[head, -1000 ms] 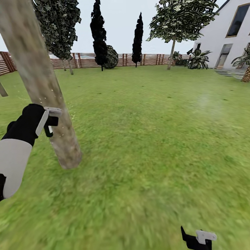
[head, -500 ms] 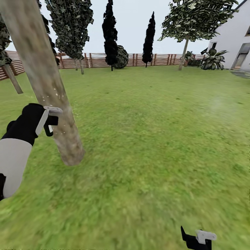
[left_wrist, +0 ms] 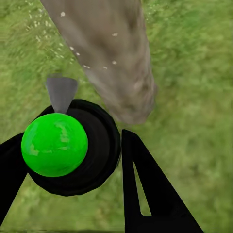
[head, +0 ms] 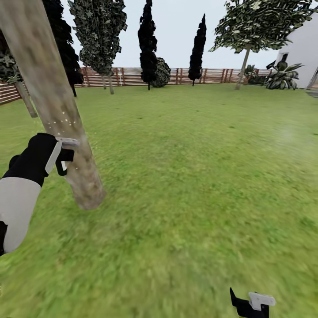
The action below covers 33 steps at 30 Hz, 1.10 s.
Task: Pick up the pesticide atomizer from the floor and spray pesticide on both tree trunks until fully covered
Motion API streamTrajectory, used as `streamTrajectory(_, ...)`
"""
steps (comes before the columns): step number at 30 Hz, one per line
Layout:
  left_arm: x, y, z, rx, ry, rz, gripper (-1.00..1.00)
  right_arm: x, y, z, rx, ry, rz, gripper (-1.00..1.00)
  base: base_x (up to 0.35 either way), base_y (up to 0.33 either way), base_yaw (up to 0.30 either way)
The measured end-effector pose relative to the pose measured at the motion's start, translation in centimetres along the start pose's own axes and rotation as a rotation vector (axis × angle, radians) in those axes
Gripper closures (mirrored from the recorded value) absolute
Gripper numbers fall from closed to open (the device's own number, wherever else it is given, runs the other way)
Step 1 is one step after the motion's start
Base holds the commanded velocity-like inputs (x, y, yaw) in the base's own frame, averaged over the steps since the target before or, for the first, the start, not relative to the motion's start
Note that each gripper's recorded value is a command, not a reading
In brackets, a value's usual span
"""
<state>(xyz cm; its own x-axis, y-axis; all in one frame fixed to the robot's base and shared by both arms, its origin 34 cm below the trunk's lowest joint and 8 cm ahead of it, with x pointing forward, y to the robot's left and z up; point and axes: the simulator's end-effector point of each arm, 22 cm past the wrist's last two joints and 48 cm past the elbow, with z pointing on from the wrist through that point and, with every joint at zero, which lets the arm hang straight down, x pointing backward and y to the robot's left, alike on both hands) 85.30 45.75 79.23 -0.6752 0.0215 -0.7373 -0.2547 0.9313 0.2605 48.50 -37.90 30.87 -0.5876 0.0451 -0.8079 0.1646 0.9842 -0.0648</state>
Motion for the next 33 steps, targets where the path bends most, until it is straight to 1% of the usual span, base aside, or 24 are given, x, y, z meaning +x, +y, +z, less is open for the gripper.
streamTrajectory(1,0.8,0.1,0.4,-0.004,0.016,0.003,1.00,0.0,0.0,0.0,0.000,0.000,0.000,-1.00,0.241,-0.187,0.276)
streamTrajectory(4,4.6,0.4,2.6,-0.008,0.113,0.004,1.00,0.0,0.0,0.0,0.000,0.000,0.000,-1.00,0.242,-0.187,0.276)
streamTrajectory(5,6.2,0.2,3.3,-0.002,0.156,0.002,1.00,0.0,0.0,0.0,0.000,0.000,0.000,-1.00,0.242,-0.187,0.276)
streamTrajectory(6,7.5,-0.5,3.9,0.024,0.184,-0.015,1.00,0.0,0.0,0.0,0.000,0.000,0.000,-1.00,0.242,-0.187,0.272)
streamTrajectory(8,9.1,-1.8,4.5,0.071,0.205,-0.048,1.00,0.0,0.0,0.0,0.000,0.001,0.000,-1.00,0.242,-0.185,0.192)
streamTrajectory(10,11.1,-2.6,5.2,0.094,0.226,-0.062,1.00,0.0,0.0,0.0,0.000,0.001,0.000,-1.00,0.189,-0.130,0.035)
streamTrajectory(12,10.9,-3.4,5.3,0.121,0.209,-0.086,1.00,0.0,0.0,0.0,0.000,0.001,0.000,-1.00,0.055,-0.036,0.008)
streamTrajectory(14,10.2,-4.3,5.0,0.156,0.193,-0.117,1.00,0.0,0.0,0.0,0.000,0.001,0.000,-1.00,0.014,-0.010,0.002)
streamTrajectory(15,9.7,-4.3,4.8,0.161,0.183,-0.121,1.00,0.1,0.0,0.0,-0.001,0.001,-0.001,-1.00,0.005,-0.003,0.001)
streamTrajectory(17,7.7,-4.3,3.9,0.167,0.139,-0.125,1.00,0.0,0.0,0.0,0.000,0.001,0.000,-1.00,0.002,-0.001,0.000)
streamTrajectory(18,6.0,-4.0,3.1,0.179,0.103,-0.151,1.00,0.0,0.0,0.0,-0.001,0.001,-0.001,-1.00,0.000,0.000,0.000)
streamTrajectory(19,4.5,-3.1,2.1,0.188,0.065,-0.193,1.00,0.0,0.0,0.0,-0.001,0.001,0.000,-1.00,0.000,0.000,0.000)
streamTrajectory(20,5.6,-1.2,2.1,0.172,0.043,-0.234,1.00,0.1,0.0,0.0,-0.001,0.002,-0.001,-1.00,0.000,0.000,0.000)
streamTrajectory(21,7.4,-1.1,2.4,0.164,0.047,-0.223,1.00,0.1,0.0,0.0,0.000,0.002,0.000,-1.00,0.000,0.000,0.000)
streamTrajectory(22,8.7,-1.7,2.5,0.173,0.053,-0.212,1.00,0.1,0.0,0.0,0.000,0.002,0.000,-1.00,0.000,0.000,0.000)
streamTrajectory(23,9.3,-1.8,2.6,0.169,0.057,-0.203,1.00,0.1,0.0,0.0,0.001,0.002,0.000,-1.00,0.000,0.000,0.000)
streamTrajectory(25,11.9,-2.1,3.3,0.163,0.091,-0.189,1.00,0.1,0.0,0.0,0.001,0.002,0.000,-1.00,0.000,0.000,0.000)
streamTrajectory(26,12.6,-2.2,3.4,0.164,0.099,-0.188,1.00,0.1,0.0,0.0,0.001,0.002,0.000,-1.00,0.000,-0.087,0.000)
streamTrajectory(30,13.3,-2.3,3.7,0.163,0.113,-0.186,1.00,0.1,0.0,0.0,0.000,0.001,0.000,-1.00,0.000,-0.236,0.009)
streamTrajectory(33,13.1,-2.5,3.5,0.166,0.106,-0.187,1.00,0.1,0.0,0.0,0.000,0.001,0.000,-1.00,0.000,-0.272,0.232)
